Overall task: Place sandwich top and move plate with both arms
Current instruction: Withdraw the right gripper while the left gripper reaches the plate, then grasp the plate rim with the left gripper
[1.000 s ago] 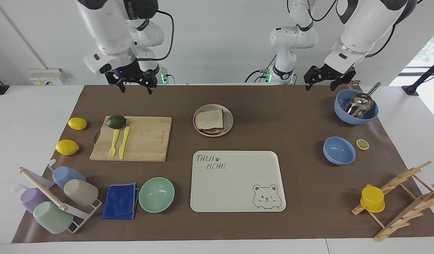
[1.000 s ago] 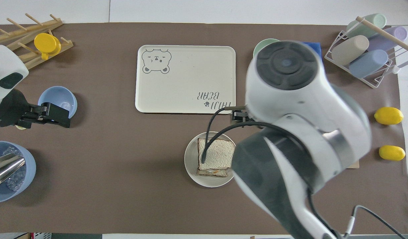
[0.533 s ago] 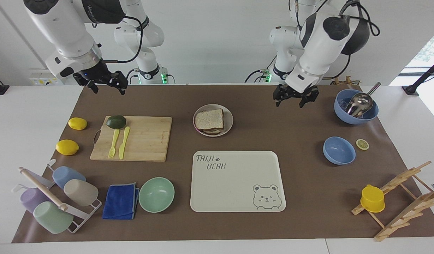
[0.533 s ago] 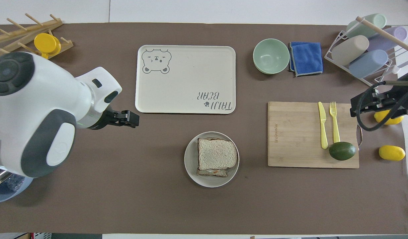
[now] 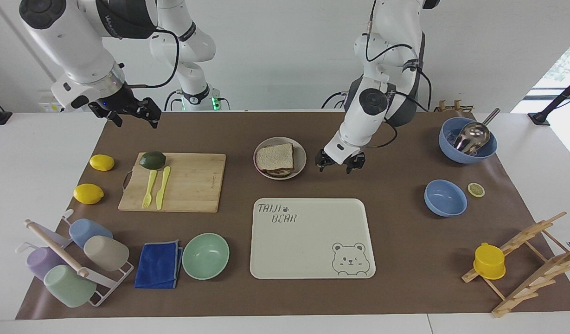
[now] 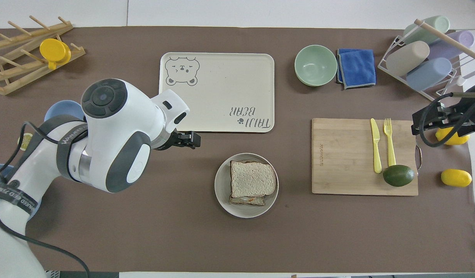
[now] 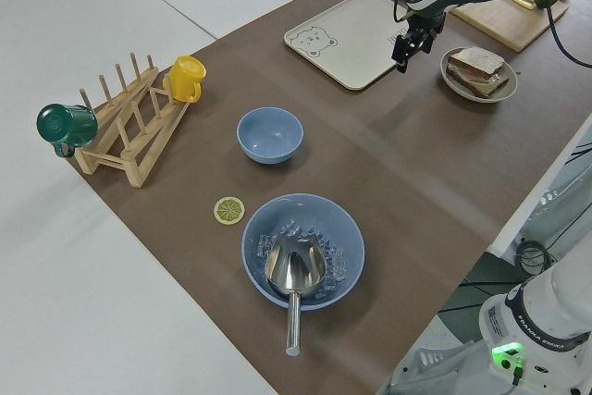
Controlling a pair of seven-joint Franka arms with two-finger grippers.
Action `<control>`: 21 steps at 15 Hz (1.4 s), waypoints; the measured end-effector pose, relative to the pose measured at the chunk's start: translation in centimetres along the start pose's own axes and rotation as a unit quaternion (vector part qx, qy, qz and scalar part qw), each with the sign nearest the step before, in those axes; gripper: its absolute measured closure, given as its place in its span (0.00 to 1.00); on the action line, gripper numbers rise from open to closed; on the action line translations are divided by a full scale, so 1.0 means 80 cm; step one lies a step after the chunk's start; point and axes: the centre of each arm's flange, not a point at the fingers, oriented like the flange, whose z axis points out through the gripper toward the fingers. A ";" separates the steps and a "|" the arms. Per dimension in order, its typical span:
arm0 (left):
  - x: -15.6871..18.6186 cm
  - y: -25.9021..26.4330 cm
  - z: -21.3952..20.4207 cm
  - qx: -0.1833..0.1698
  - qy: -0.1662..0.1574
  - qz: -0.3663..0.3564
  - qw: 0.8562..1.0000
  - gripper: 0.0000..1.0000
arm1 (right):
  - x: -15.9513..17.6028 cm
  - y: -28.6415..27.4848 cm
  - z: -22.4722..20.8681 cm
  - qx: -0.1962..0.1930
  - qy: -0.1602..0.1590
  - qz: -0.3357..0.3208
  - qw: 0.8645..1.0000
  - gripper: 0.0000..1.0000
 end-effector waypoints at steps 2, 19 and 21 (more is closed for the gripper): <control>-0.014 0.004 0.019 0.003 -0.008 -0.007 1.000 0.00 | -0.005 0.000 0.001 -0.001 -0.008 0.000 1.000 0.00; -0.123 0.086 0.076 -0.026 -0.038 -0.001 0.999 0.21 | -0.013 0.016 -0.016 -0.003 0.014 -0.018 1.000 0.00; -0.124 0.084 0.080 -0.026 -0.037 -0.002 0.999 0.29 | -0.013 0.019 -0.017 -0.003 0.016 -0.016 1.000 0.00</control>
